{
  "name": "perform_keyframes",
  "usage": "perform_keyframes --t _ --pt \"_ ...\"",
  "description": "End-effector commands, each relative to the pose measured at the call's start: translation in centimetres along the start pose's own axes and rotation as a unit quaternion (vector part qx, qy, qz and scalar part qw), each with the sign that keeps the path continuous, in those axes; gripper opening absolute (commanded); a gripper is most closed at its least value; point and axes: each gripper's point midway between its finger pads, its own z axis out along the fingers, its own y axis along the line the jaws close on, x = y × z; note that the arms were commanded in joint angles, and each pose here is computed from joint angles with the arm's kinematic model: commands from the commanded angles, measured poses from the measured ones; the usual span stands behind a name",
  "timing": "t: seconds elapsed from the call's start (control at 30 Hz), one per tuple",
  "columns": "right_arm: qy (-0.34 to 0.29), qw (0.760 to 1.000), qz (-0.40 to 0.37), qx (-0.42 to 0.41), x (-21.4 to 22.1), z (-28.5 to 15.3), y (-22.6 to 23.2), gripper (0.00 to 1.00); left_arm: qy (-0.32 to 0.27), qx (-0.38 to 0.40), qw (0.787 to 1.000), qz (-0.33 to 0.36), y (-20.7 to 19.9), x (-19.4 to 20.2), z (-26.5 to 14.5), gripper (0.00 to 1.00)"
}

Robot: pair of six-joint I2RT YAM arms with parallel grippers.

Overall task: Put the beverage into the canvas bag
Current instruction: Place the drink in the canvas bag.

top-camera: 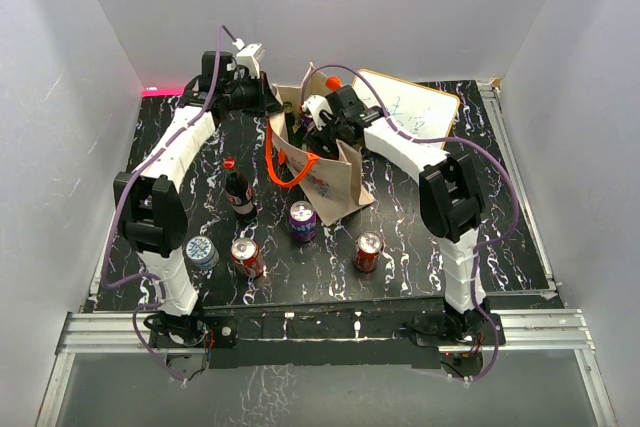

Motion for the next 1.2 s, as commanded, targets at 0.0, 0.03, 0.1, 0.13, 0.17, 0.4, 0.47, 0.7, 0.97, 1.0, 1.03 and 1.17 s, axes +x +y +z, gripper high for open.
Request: perform_keyframes --t 0.0,0.03,0.1,0.13,0.17,0.4,0.47,0.7,0.97,1.0,1.03,1.17 --pt "-0.011 0.999 0.002 0.031 0.3 -0.1 -1.9 0.13 0.007 0.026 1.0 0.003 -0.6 -0.2 -0.2 0.0" --pt "-0.01 0.999 0.002 0.03 0.5 0.1 -1.9 0.15 0.007 0.027 1.0 0.003 -0.7 -0.3 -0.2 0.0" --pt "-0.007 0.999 0.004 0.031 0.7 0.2 -2.1 0.21 0.008 0.029 1.0 0.001 -0.7 -0.3 -0.1 0.0" --pt "-0.008 0.999 0.004 0.031 0.7 0.2 -2.1 0.24 0.008 0.03 1.0 0.002 -0.7 -0.3 -0.1 0.0" --pt "-0.007 0.999 0.005 0.032 0.7 0.2 -2.2 0.28 0.008 0.03 1.0 0.0 -0.7 -0.2 -0.1 0.0" --pt "-0.02 0.999 -0.001 0.041 -0.8 -0.5 -2.8 0.67 0.004 0.033 0.999 0.003 -0.8 -0.4 -0.1 0.0" --pt "-0.027 0.999 0.0 0.044 -1.7 -0.9 -3.1 0.73 0.003 0.034 0.999 0.004 -0.8 -0.4 -0.1 0.0" --pt "-0.055 0.997 0.002 0.046 -4.8 -2.4 -3.6 0.87 0.002 0.038 0.999 0.004 -1.0 -0.3 -0.1 0.0" --pt "-0.087 0.995 -0.002 0.044 -7.5 -4.3 -3.7 0.92 0.0 0.039 0.999 0.002 -1.0 -0.4 -0.1 0.0" --pt "-0.091 0.995 -0.003 0.042 -8.0 -4.6 -3.6 0.92 -0.001 0.04 0.999 0.002 -1.0 -0.4 -0.1 0.0" --pt "-0.096 0.995 -0.002 0.04 -8.3 -5.0 -3.5 0.92 -0.001 0.04 0.999 0.001 -1.1 -0.4 0.0 0.0" --pt "-0.121 0.992 -0.006 0.046 -10.3 -6.9 -3.8 0.92 -0.006 0.036 0.999 -0.003 -1.0 -0.7 0.0 0.0"
